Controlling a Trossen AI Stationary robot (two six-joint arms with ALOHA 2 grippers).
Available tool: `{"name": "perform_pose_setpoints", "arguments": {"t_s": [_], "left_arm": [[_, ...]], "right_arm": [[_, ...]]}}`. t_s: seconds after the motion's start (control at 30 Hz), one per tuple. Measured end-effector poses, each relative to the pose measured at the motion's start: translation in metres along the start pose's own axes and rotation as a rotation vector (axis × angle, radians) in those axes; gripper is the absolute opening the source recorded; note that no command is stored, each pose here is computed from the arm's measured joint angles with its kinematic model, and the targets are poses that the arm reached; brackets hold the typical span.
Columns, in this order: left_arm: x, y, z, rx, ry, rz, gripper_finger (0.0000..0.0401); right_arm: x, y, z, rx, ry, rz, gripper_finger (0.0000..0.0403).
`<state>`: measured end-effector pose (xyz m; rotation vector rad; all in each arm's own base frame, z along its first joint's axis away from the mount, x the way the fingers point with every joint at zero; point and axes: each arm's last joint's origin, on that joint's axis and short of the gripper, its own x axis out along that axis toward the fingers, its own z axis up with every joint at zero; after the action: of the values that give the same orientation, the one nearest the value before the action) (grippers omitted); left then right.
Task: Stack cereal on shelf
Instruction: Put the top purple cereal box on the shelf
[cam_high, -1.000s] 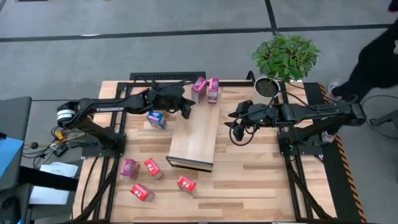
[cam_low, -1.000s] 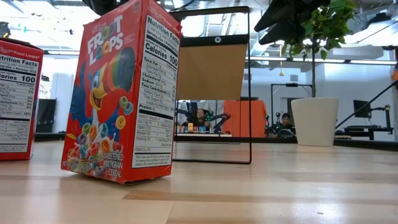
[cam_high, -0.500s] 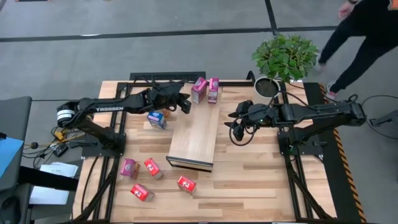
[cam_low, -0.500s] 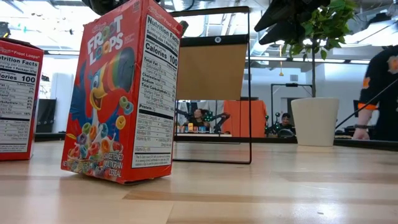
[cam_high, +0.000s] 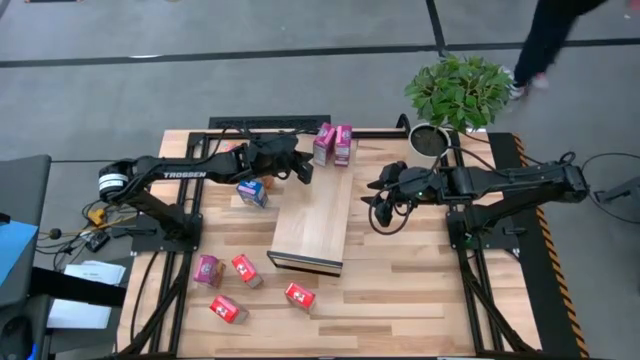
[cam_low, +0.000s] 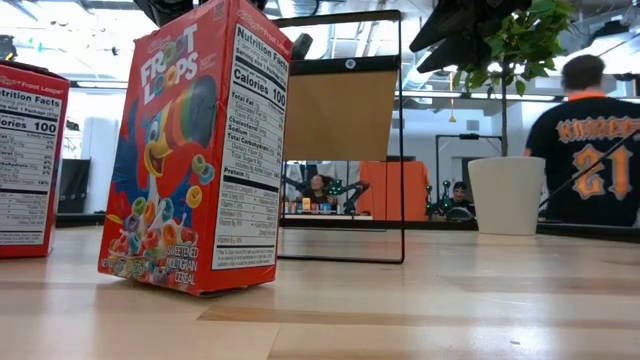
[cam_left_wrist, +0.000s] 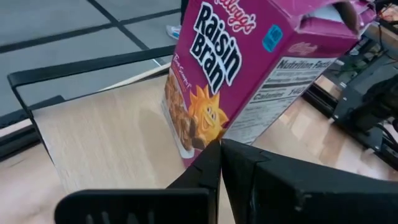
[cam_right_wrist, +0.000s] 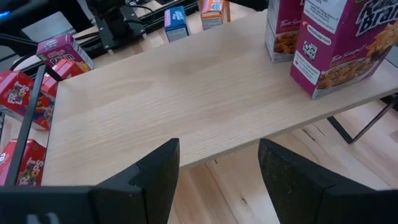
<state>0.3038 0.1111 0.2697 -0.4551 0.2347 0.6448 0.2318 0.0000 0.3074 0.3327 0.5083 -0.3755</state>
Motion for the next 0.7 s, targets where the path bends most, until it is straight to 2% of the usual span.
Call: {"name": "perform_pose_setpoints", "arguments": {"t_s": [0.43,0.7], "left_arm": [[-0.0001,-0.0027,0.002,-0.033,-0.003,-0.064,0.0],[-0.0002,-0.0031,0.0011,-0.001,0.001,-0.06,0.0]], "right_arm": [[0.0043,-0.0024,-0.0083,0.016,0.023,-0.011,0.0245],[0.0044,-0.0022,-0.0078,0.02,0.018,-0.008,0.0245]]}}
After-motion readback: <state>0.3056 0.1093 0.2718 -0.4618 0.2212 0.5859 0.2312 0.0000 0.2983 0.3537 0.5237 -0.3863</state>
